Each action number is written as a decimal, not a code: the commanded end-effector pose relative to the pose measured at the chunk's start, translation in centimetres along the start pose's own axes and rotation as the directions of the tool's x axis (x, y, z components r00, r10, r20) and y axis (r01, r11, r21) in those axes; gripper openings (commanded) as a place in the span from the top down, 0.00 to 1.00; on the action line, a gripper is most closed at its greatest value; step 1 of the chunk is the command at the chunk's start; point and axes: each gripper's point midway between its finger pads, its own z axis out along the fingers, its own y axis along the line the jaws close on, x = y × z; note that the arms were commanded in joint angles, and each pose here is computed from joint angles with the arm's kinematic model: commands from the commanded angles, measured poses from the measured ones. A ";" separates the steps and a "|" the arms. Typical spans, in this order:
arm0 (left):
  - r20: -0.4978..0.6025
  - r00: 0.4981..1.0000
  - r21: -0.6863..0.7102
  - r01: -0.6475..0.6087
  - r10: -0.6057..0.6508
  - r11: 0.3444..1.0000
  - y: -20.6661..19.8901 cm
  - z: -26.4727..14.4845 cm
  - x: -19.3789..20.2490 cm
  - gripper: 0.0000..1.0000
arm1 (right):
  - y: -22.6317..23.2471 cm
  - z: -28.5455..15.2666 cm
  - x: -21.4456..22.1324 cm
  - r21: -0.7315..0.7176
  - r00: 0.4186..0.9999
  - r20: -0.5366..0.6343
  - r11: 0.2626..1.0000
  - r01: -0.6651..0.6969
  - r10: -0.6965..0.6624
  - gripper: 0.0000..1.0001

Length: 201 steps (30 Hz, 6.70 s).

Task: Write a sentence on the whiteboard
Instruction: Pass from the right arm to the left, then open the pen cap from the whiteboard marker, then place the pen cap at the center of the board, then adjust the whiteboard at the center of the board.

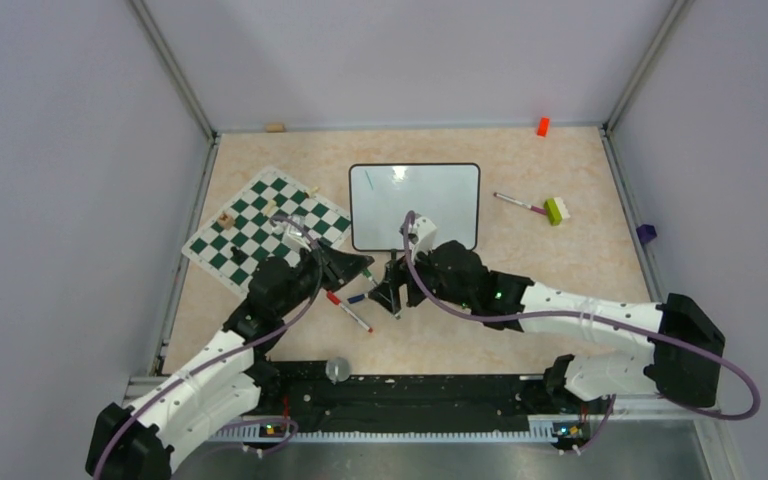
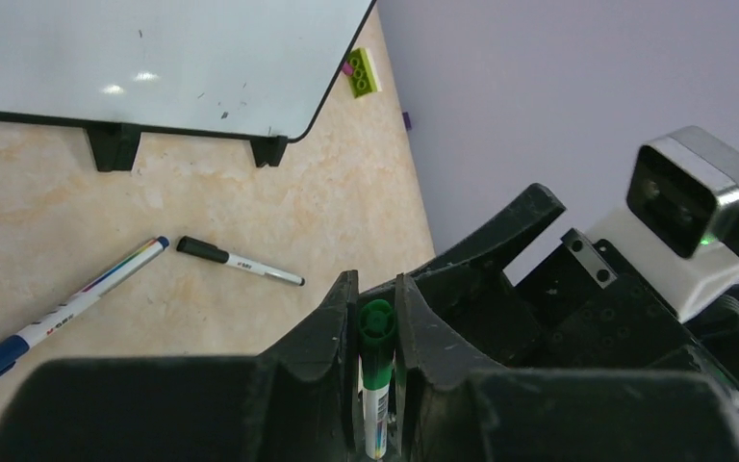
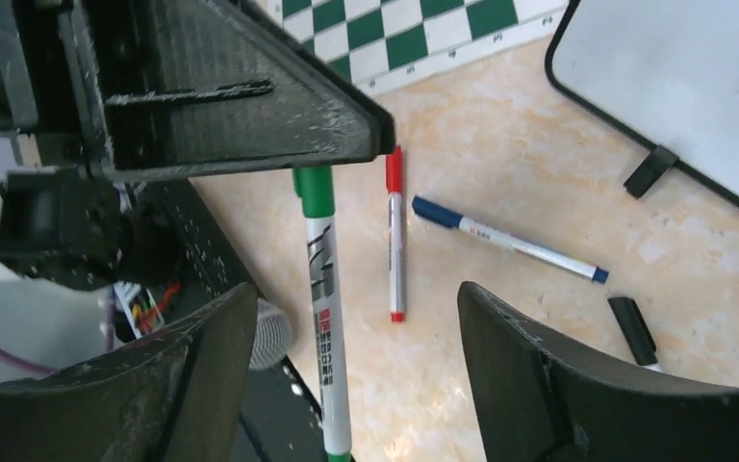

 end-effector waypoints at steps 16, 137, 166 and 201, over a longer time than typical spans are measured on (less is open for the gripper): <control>0.331 0.927 0.473 0.001 -0.178 0.881 -13.7 -3.5 -9.5 1.00 | 5.3 -6.6 -13.9 -0.540 0.669 0.518 0.810 -0.229 0.534 0.49; -0.088 0.896 0.042 -0.432 0.434 0.901 12.2 9.9 -11.7 0.16 | -4.4 -13.0 -9.2 0.262 0.935 0.346 0.965 -0.019 -0.076 1.00; -0.217 0.878 0.047 -0.427 0.427 0.903 12.3 7.6 -5.7 0.90 | -4.5 -9.8 -9.0 0.288 0.971 0.212 0.956 0.050 -0.115 1.00; -0.161 0.799 0.258 -0.532 0.579 0.806 9.8 8.8 -5.6 0.01 | -5.5 -5.9 -13.8 0.334 0.968 0.150 0.932 0.144 -0.203 1.00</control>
